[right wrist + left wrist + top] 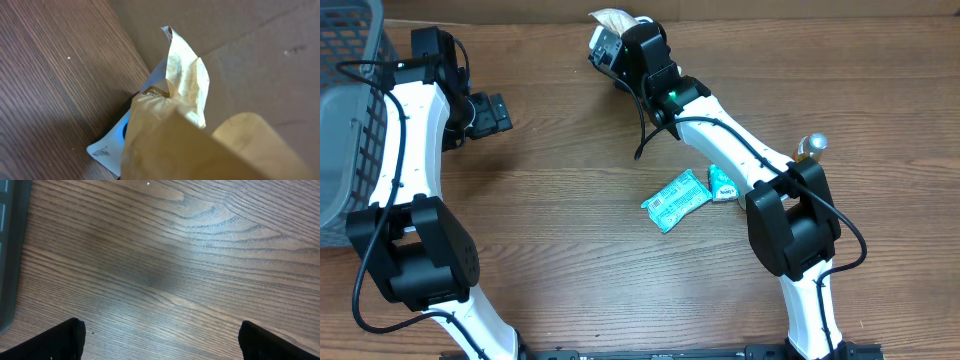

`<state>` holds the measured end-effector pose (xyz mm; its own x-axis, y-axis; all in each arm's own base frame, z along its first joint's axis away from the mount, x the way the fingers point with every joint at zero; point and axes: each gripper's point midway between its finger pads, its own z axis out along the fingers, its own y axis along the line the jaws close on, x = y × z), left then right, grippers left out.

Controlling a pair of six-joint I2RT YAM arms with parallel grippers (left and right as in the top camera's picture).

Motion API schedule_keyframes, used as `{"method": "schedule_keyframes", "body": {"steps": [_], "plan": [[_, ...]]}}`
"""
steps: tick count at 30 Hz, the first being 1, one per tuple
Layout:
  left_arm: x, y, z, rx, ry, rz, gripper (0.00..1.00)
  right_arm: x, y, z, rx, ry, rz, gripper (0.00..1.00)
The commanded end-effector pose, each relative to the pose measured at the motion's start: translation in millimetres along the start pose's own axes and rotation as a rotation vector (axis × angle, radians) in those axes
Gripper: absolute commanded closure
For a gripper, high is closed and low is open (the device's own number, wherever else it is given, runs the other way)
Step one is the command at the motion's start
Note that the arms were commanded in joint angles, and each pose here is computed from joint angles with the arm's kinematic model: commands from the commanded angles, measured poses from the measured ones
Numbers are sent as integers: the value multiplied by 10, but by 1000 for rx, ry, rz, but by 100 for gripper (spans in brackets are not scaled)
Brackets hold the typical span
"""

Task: Scan the item barcode
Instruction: 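Carry the mushroom bag to the white scanner with the right gripper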

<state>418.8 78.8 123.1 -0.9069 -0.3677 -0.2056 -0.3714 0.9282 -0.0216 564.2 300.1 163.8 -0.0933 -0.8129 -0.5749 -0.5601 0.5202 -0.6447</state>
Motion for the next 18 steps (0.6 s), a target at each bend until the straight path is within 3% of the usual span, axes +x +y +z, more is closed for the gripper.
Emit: {"method": "schedule_keyframes", "body": {"steps": [1,6,9,14,15,18], "plan": [[-73,26,-91,-4,-32,2,0,-186,-197,-186,20,-46,100,96],[-73,26,-91,-4,-32,2,0,-410,-492,-596,44,-92,179,96],[-73,26,-91,-4,-32,2,1,-510,-572,-921,-9,-112,371,96],[-73,26,-91,-4,-32,2,0,-498,-155,-1264,-373,-71,711,96],[-73,26,-91,-4,-32,2,0,-442,97,-1370,-533,-14,788,96],[-73,26,-91,-4,-32,2,0,-227,469,-1502,-721,146,918,95]]}}
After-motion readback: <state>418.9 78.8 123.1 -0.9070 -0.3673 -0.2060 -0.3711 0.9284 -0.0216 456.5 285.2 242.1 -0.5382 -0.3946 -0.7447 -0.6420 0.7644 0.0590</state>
